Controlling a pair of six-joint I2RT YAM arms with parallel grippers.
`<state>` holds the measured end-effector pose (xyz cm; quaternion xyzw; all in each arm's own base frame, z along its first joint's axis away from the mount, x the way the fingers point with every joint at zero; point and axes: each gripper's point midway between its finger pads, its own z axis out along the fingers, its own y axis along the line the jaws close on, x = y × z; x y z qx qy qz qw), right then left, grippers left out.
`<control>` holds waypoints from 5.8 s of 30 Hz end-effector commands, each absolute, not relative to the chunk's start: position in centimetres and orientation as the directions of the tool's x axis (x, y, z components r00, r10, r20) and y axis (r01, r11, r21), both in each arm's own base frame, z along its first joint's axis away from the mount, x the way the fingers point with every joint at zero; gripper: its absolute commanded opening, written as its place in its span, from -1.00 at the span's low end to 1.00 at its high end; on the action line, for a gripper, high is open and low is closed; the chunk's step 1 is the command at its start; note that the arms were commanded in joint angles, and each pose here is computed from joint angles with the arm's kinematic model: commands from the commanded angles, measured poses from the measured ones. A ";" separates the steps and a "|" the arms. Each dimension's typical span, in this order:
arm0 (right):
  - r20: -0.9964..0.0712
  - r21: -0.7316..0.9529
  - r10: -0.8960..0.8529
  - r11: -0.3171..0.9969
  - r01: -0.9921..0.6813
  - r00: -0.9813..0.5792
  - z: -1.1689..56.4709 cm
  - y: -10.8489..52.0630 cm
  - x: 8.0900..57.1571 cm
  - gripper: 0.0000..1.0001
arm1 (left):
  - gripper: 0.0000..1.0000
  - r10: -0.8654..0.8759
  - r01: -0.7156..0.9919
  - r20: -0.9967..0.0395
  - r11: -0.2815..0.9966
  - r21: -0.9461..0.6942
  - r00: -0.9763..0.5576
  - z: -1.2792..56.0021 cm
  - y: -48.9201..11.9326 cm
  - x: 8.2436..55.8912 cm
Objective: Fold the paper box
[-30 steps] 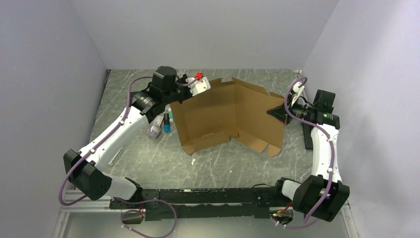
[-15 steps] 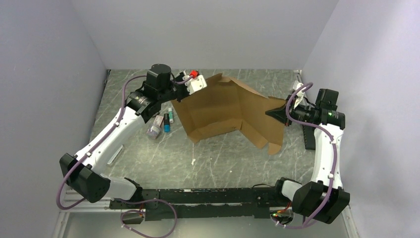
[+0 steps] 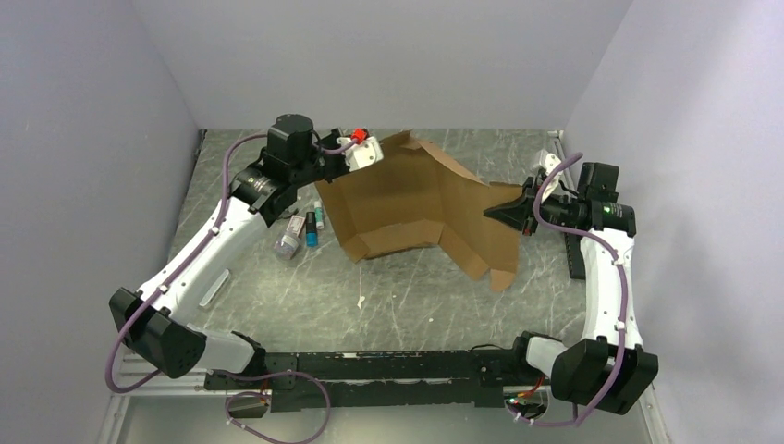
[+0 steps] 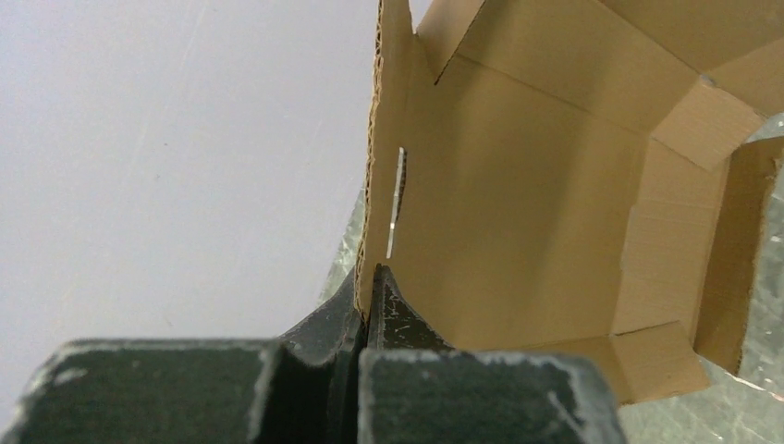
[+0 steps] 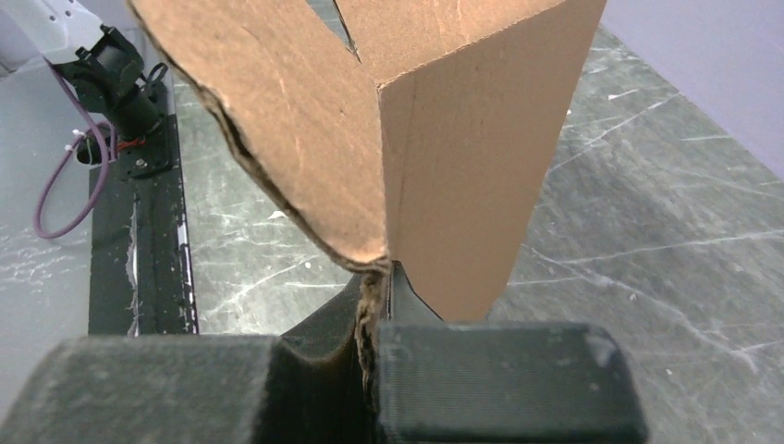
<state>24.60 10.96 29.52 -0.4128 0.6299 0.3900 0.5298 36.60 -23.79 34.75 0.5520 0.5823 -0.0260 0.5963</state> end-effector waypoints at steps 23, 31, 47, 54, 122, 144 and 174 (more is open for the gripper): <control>-0.967 0.065 -0.185 0.492 -0.868 -0.178 24.7 10.2 27.9 -0.80 | -1.00 0.608 0.503 -0.677 0.466 0.728 0.416 37.5 -21.8 38.0; -0.971 0.063 -0.171 0.490 -0.870 -0.167 23.6 10.3 28.4 -0.18 | -1.00 0.573 0.540 -0.703 0.465 0.702 0.421 37.4 -22.4 37.3; -0.990 -0.058 -0.140 0.533 -0.844 -0.020 21.7 10.0 30.8 0.21 | -1.00 0.555 0.582 -0.733 0.466 0.666 0.394 36.7 -22.7 37.0; -0.989 -0.123 -0.131 0.539 -0.833 0.061 21.8 10.2 31.7 0.17 | -1.00 0.551 0.596 -0.739 0.462 0.657 0.388 36.4 -22.9 37.0; -0.919 -0.261 -0.335 0.127 -0.957 0.206 24.7 14.9 24.3 -1.00 | -1.00 0.601 0.370 -0.627 0.507 0.779 0.496 41.0 -23.6 44.0; -0.967 -0.122 -0.246 0.221 -0.968 0.065 25.7 14.0 25.9 -1.00 | -0.93 0.613 0.373 -0.613 0.487 0.790 0.498 39.4 -23.1 43.8; -0.962 -0.037 -0.263 0.407 -0.912 -0.078 23.1 12.3 29.0 -1.00 | 0.99 -0.042 0.713 -0.953 0.654 -0.254 -0.300 33.1 -22.2 26.5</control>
